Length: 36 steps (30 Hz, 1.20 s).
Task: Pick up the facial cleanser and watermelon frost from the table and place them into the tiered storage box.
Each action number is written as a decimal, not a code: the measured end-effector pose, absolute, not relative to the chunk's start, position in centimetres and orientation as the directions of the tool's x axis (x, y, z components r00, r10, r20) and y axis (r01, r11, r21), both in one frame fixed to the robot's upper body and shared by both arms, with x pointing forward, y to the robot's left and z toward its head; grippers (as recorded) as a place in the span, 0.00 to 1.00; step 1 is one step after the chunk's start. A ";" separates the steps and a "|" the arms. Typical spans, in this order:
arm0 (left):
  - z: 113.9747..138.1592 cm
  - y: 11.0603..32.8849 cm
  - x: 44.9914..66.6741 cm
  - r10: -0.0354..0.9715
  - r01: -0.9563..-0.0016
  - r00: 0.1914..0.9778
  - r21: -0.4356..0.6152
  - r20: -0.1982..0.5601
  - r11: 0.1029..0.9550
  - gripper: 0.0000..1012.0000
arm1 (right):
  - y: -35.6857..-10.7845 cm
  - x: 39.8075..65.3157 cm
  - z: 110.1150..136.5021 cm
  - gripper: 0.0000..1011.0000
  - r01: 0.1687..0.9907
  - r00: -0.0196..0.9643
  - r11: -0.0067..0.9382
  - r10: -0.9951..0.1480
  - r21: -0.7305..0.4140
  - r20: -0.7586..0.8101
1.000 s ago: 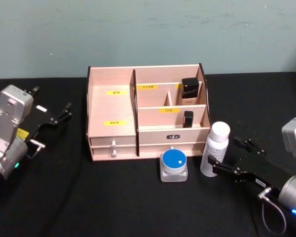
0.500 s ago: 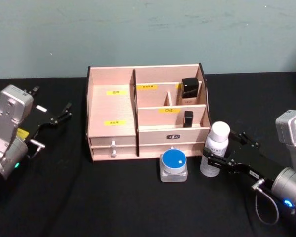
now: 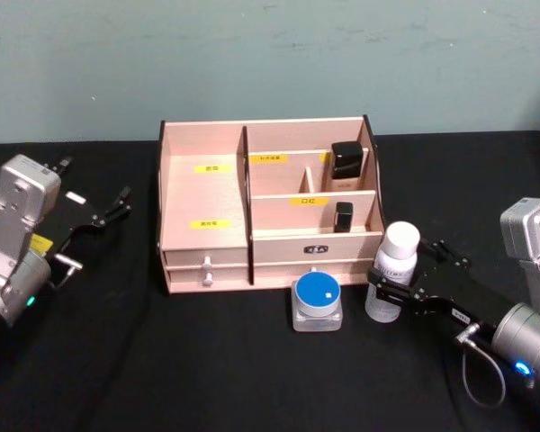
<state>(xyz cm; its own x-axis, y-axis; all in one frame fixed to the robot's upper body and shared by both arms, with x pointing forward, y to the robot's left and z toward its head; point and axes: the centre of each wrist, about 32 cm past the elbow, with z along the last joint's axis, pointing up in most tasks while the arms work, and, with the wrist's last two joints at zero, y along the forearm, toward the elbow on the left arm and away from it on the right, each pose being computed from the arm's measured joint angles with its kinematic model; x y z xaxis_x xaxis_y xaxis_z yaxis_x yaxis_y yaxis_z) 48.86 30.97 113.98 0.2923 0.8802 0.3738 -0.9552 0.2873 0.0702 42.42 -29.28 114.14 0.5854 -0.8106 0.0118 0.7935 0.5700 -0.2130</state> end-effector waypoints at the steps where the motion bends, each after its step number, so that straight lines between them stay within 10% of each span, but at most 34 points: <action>1: 114.0 31.0 48.9 0.880 -0.955 0.292 0.070 0.374 0.287 0.99 | -29.3 42.4 114.1 0.99 0.794 0.585 0.570 -0.811 -0.213 0.012; 12: 114.0 31.0 48.9 0.880 -0.955 0.292 0.070 0.374 0.287 0.99 | -29.3 42.4 114.1 0.90 0.794 0.585 0.570 -0.811 -0.212 0.013; 22: 114.0 31.0 48.9 0.880 -0.955 0.292 0.070 0.374 0.287 0.99 | -29.3 42.4 114.2 0.60 0.794 0.585 0.570 -0.811 -0.212 0.013; 36: 114.0 31.0 48.9 0.880 -0.955 0.292 0.070 0.374 0.287 0.99 | -29.2 42.4 114.2 0.59 0.794 0.586 0.572 -0.810 -0.204 0.010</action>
